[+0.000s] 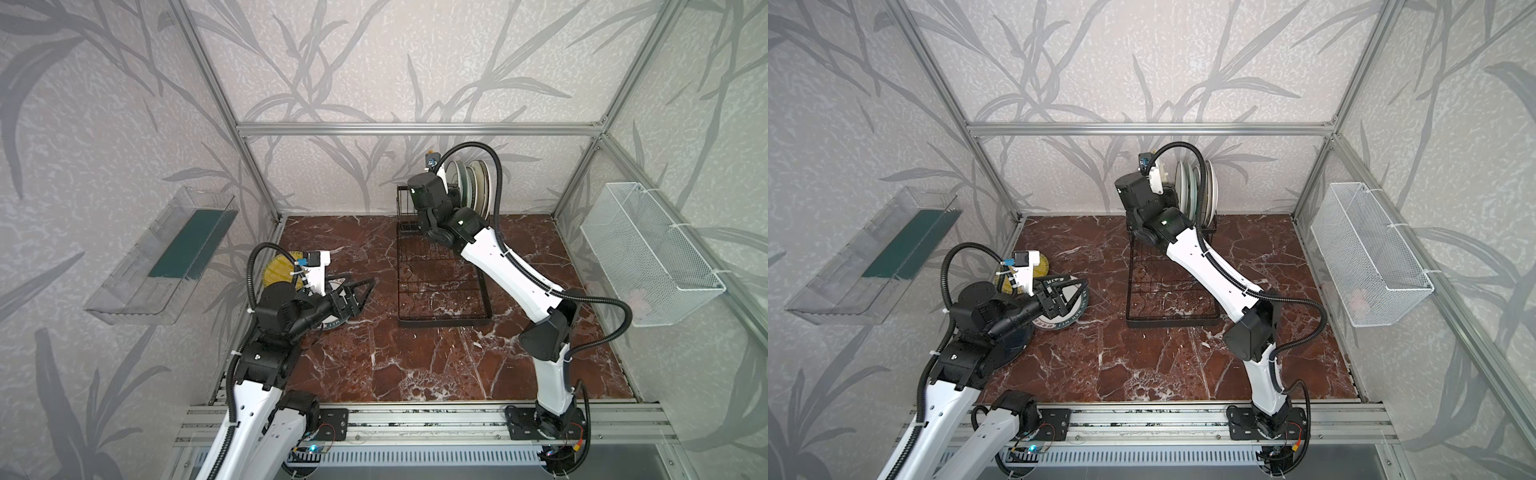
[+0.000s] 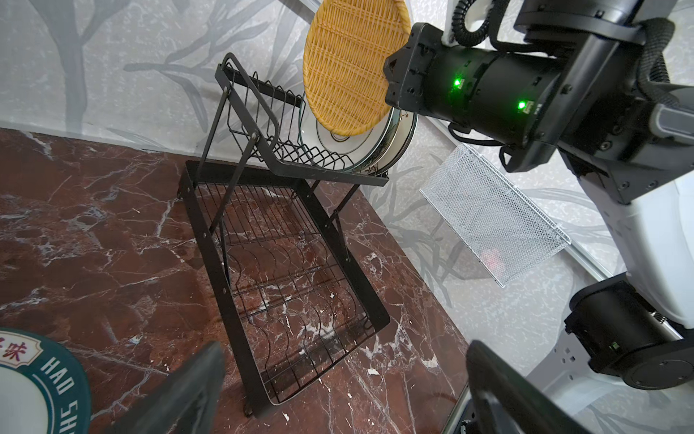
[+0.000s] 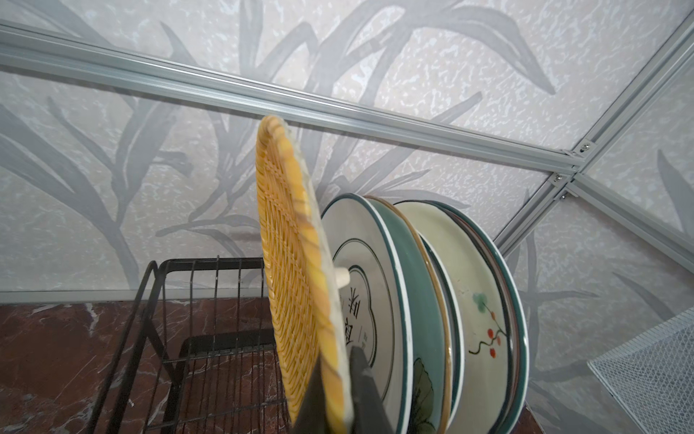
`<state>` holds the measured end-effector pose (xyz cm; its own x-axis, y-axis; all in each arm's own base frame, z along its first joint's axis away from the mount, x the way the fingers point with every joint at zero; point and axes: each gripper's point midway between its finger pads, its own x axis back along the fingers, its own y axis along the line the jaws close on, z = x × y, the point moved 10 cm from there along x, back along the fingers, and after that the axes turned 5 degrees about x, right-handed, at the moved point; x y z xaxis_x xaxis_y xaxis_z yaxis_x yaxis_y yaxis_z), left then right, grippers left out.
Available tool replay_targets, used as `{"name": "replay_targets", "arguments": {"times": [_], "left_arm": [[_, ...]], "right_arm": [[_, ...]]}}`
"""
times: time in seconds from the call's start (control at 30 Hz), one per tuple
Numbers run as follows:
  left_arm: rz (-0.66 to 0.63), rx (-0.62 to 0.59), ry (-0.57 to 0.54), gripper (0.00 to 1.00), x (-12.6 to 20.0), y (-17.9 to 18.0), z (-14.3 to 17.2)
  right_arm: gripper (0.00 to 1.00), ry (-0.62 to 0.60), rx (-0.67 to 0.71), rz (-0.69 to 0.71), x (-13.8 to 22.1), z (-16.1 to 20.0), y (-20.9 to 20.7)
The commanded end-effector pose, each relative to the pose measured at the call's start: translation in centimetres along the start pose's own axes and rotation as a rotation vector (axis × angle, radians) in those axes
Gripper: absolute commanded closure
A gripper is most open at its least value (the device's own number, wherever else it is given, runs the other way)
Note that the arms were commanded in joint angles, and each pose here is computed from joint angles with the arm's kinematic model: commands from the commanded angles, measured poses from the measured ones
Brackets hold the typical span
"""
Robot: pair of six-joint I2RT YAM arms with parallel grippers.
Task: Load plates into a dish rack
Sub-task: Place the plate on the dish rack.
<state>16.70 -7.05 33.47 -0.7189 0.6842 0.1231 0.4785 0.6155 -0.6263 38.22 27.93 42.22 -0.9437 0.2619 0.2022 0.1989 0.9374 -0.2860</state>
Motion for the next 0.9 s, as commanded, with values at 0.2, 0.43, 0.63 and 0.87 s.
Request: {"name": "replay_targets", "arguments": {"times": [0.2, 0.43, 0.63, 0.87], "left_arm": [[0.035, -0.015, -0.013, 0.01, 0.1, -0.2, -0.1], [0.043, -0.016, -0.015, 0.01, 0.1, -0.2, -0.1], [0.042, -0.014, -0.016, 0.01, 0.1, -0.2, -0.1], [0.041, -0.013, -0.019, 0.01, 0.1, -0.2, -0.2]], "right_arm": [[1.00, 0.025, -0.041, 0.103, -1.6, -0.5, -0.8], [1.00, 0.063, -0.038, 0.084, -2.6, 0.2, 0.0], [1.00, 0.098, -0.037, 0.075, -3.0, 0.9, 0.6], [1.00, 0.118, -0.044, 0.075, -3.2, 1.4, 0.9]]}}
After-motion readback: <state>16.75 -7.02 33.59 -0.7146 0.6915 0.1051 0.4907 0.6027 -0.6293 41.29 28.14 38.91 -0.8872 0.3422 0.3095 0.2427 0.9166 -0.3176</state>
